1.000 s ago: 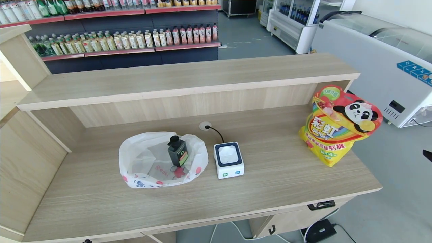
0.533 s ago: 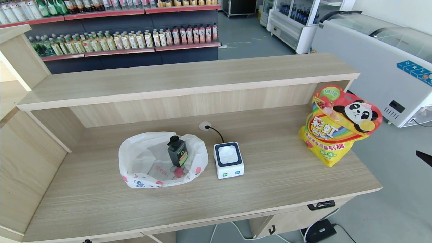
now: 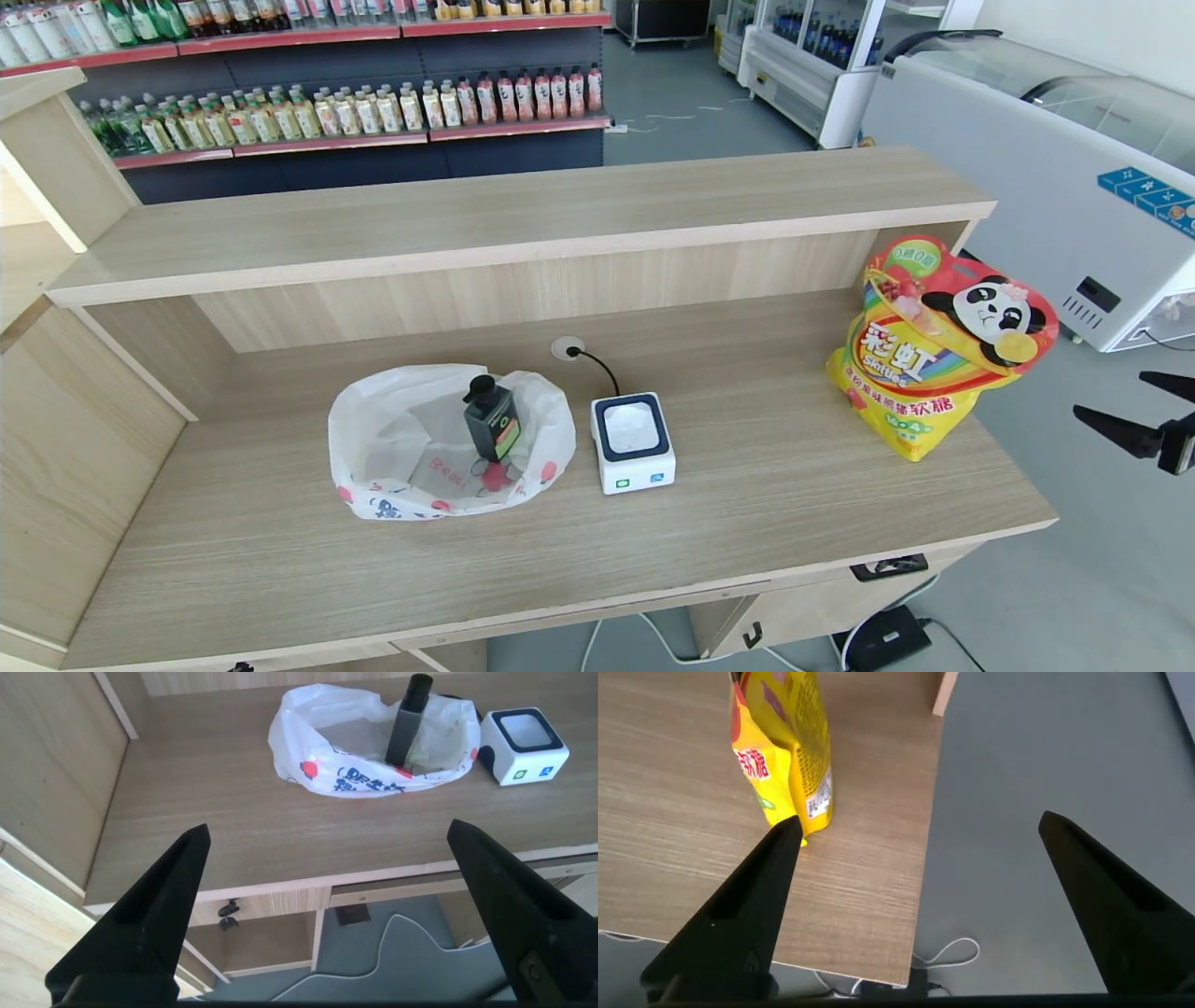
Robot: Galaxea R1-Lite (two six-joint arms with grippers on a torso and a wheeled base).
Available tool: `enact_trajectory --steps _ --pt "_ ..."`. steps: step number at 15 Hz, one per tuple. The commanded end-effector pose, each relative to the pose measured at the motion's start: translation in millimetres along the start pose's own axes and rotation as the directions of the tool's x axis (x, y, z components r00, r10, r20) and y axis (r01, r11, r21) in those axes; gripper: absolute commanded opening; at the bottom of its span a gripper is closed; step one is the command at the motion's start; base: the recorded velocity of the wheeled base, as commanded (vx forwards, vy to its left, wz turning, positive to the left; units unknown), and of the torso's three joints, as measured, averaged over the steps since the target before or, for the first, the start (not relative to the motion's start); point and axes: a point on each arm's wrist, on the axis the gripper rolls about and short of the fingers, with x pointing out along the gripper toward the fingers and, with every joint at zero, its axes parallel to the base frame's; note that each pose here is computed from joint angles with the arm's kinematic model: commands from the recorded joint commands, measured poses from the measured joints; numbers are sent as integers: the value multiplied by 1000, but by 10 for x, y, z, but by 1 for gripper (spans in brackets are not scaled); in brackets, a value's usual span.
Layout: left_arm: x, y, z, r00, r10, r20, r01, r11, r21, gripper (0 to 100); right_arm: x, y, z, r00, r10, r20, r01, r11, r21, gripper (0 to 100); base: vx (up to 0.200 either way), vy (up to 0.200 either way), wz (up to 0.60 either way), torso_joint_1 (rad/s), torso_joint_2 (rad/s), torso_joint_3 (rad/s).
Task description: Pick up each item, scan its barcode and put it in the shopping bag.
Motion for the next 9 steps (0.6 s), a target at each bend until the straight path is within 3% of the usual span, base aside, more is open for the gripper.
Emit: enact_trajectory --steps 1,9 --pt "0 0 0 1000 1 0 -1 1000 0 100 289 20 -7 998 61 25 -61 998 24 100 0 0 0 0 0 0" --pt "0 0 0 1000 1 0 -1 1000 0 100 836 343 -127 976 213 44 -215 975 52 100 0 0 0 0 0 0"
